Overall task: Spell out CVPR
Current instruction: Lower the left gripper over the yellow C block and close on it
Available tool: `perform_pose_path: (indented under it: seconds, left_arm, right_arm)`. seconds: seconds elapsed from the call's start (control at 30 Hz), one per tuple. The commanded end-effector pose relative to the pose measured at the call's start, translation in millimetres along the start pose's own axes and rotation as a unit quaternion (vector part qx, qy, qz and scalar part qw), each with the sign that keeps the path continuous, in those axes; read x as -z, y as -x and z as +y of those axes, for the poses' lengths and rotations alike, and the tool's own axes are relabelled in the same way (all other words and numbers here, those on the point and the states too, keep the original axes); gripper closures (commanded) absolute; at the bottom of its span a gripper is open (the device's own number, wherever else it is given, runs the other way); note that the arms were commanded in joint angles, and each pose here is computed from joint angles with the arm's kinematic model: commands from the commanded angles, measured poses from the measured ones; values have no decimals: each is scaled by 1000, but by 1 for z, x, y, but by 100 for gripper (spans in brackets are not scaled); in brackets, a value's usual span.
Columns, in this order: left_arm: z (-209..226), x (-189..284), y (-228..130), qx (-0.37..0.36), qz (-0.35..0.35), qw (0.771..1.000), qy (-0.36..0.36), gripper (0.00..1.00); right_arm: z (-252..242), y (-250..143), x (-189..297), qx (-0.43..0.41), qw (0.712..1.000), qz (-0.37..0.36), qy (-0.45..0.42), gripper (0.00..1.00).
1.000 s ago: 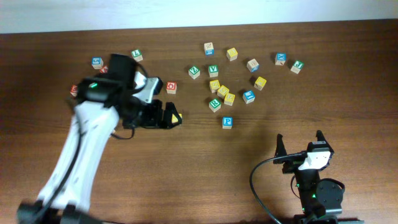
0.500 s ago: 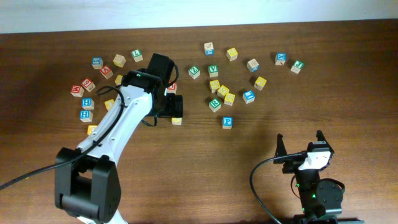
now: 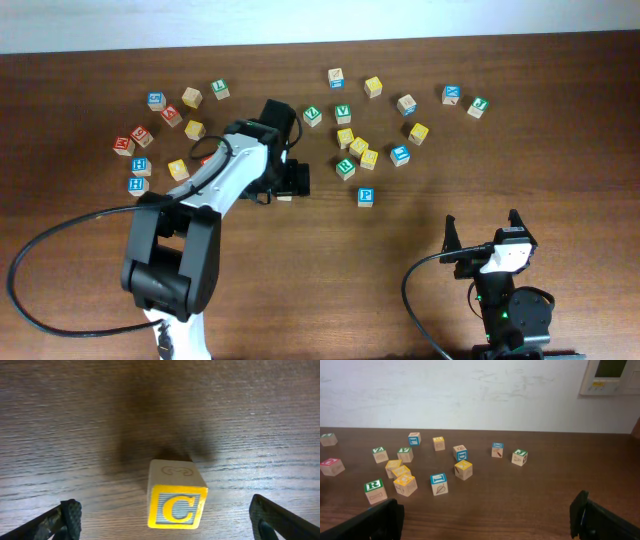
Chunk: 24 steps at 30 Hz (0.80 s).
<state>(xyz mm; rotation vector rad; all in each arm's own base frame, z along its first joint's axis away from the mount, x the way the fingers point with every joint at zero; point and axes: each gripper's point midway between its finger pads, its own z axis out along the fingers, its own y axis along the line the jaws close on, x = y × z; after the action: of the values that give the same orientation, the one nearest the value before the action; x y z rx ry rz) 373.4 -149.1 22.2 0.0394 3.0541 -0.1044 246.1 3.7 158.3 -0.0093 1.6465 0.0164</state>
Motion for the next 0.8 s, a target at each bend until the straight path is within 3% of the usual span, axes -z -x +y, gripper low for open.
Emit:
perform_pose_path:
  seconds: [0.0,0.5,0.6,0.67,0.73,0.77]
  left_arm:
    - [-2,-6,-3,-3,2,1000,12,5]
    - [-12,-9,-7,-36,-16,998,51,7]
    - [-8,-9,-6,-37,-20,997,63,26]
    - [-4,-8,-4,-37,-26,996,75,30]
    - [-4,-8,-4,-37,-26,996,74,43]
    - [-4,-8,-3,-37,-26,996,74,43]
  right_arm:
    - [-2,-3,0,-5,1000,1,-6,2]
    - [-2,-3,0,-5,1000,1,-6,2]
    - [-2,-3,0,-5,1000,1,-6,2]
    - [-2,-3,0,-5,1000,1,-6,2]
    - [-2,-3,0,-5,1000,1,-6,2]
    - [-2,-3,0,-5,1000,1,-6,2]
